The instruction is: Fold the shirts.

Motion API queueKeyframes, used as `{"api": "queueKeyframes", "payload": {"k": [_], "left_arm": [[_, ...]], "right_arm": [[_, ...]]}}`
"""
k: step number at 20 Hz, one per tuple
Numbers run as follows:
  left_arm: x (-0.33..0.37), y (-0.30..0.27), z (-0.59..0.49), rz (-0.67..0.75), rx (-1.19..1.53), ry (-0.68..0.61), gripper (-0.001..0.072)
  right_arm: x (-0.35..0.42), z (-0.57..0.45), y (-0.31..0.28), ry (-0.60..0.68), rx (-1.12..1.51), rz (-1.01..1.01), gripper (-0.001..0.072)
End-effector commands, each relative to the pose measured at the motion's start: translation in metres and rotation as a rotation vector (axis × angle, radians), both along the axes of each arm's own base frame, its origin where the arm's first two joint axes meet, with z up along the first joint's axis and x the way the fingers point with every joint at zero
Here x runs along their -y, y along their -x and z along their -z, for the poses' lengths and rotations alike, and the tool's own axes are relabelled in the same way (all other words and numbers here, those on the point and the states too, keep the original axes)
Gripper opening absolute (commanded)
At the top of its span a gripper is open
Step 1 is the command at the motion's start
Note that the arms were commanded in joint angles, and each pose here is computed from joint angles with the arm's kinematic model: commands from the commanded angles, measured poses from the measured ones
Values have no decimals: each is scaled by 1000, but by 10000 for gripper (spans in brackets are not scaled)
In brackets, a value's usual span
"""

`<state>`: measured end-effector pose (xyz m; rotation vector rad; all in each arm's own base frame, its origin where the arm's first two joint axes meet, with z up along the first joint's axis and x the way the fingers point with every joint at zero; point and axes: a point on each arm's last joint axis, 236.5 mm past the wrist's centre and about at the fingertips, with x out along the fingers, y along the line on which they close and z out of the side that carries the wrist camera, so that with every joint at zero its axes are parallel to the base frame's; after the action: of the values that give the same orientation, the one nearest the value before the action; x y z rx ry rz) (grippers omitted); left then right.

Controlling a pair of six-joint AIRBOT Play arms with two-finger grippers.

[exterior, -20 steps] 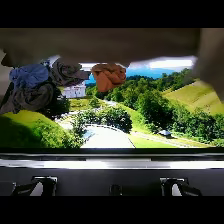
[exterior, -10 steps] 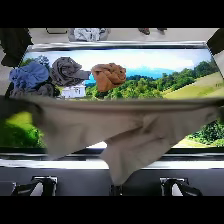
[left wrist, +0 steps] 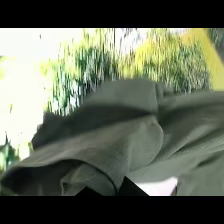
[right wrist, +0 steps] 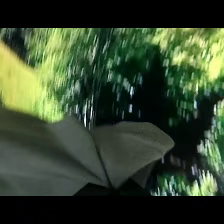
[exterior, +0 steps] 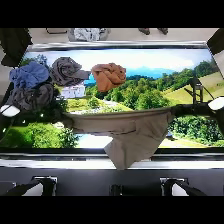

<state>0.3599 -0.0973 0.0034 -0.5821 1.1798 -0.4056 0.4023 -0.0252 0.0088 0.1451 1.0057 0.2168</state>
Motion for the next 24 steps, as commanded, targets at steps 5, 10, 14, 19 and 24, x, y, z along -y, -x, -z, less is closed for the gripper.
{"api": "queueKeyframes", "payload": {"k": [5, 10, 14, 19, 24], "left_arm": [[17, -79, 26, 1, -44, 60, 662], [-43, -52, -8, 80, -112, -34, 716], [-65, -12, 13, 47, -213, -115, 704], [-2, 40, 76, 118, -334, -68, 655], [28, 22, 87, 124, -231, -111, 669]], "right_arm": [[-5, 22, -50, -191, 81, 165, 408], [32, -47, -15, 24, 84, -135, 700], [46, -21, 63, -58, -199, -163, 669], [0, 36, 120, -216, -402, -215, 671], [-10, 51, 134, -242, -441, -232, 676]]}}
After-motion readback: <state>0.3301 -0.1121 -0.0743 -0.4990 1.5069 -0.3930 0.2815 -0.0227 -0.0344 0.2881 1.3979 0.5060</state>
